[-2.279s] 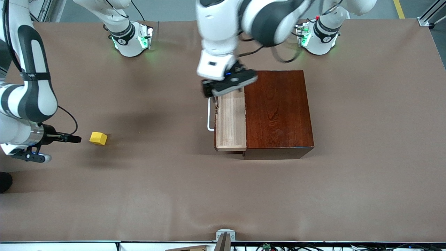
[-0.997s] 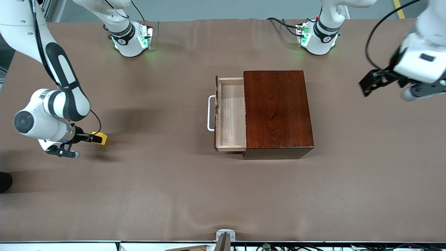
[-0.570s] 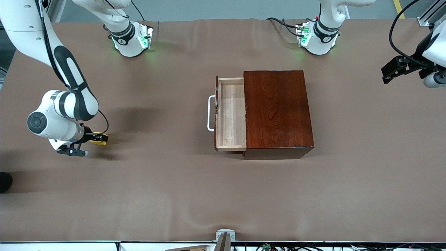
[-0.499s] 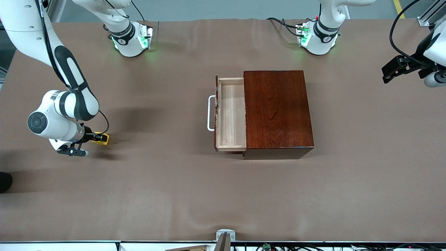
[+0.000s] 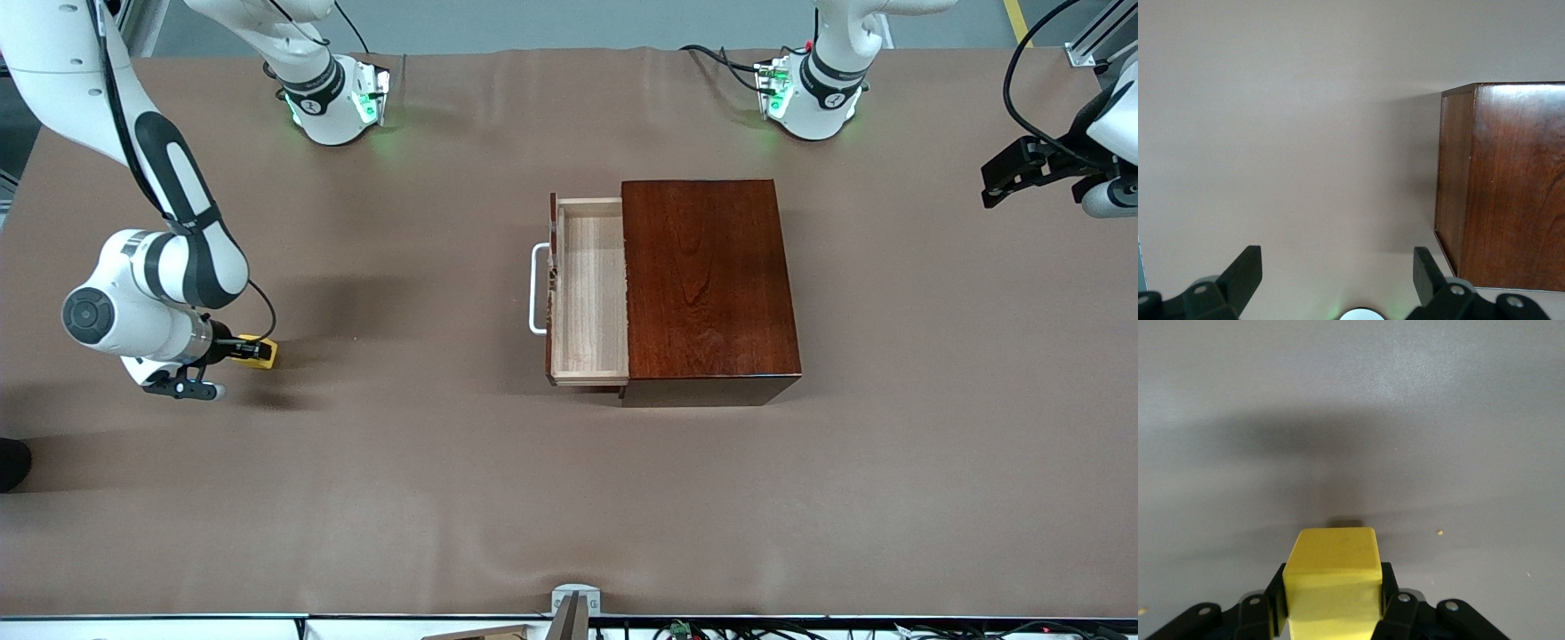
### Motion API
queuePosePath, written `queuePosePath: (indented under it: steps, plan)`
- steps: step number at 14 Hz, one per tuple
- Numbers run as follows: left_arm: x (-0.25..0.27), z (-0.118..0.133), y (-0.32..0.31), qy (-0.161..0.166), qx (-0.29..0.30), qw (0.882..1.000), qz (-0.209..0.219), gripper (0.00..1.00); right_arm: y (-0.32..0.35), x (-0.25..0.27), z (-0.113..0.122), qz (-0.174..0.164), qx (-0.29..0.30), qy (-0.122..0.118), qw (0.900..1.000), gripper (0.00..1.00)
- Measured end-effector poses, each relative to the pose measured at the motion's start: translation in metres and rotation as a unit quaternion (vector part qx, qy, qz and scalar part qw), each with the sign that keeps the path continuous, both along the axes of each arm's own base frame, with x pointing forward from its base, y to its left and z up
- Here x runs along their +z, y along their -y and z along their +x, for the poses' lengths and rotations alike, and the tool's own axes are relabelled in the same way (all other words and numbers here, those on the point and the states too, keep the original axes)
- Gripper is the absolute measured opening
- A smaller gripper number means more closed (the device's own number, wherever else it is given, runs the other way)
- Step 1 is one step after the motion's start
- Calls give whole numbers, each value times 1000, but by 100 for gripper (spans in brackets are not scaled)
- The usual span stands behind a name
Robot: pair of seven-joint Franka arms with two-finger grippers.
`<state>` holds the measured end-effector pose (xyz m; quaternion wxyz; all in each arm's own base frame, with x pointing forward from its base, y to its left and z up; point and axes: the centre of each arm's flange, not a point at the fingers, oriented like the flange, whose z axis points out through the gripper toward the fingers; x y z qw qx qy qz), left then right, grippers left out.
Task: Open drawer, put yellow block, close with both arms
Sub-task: 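Lower the right gripper over the yellow cube and close on it, then lift the yellow cube with the right gripper and carry it over the drawer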
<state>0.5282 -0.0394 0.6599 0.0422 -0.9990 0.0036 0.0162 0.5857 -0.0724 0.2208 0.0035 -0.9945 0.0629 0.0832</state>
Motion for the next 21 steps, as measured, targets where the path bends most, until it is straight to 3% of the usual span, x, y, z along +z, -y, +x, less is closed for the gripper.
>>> queuePosePath:
  steps: [5, 10, 14, 19, 21]
  plan:
    - [5, 0, 5, 9, -6, 1000, -9, 100, -2, 50, 10, 5, 2, -19, 1000, 56]
    - [4, -1, 3, 6, -20, 1000, -11, 100, -7, 64, 15, 8, 3, -14, 1000, 56]
    - [0, -1, 3, 3, -20, 1000, -10, 100, -20, 91, 19, 30, -6, -17, 999, 56]
    - [1, 0, 3, 3, -21, 1000, -11, 100, -63, 133, 24, 22, -57, -7, 998, 56]
    - [0, 0, 3, 3, -21, 1000, -10, 100, -84, 148, 19, 16, -85, -17, 996, 56]
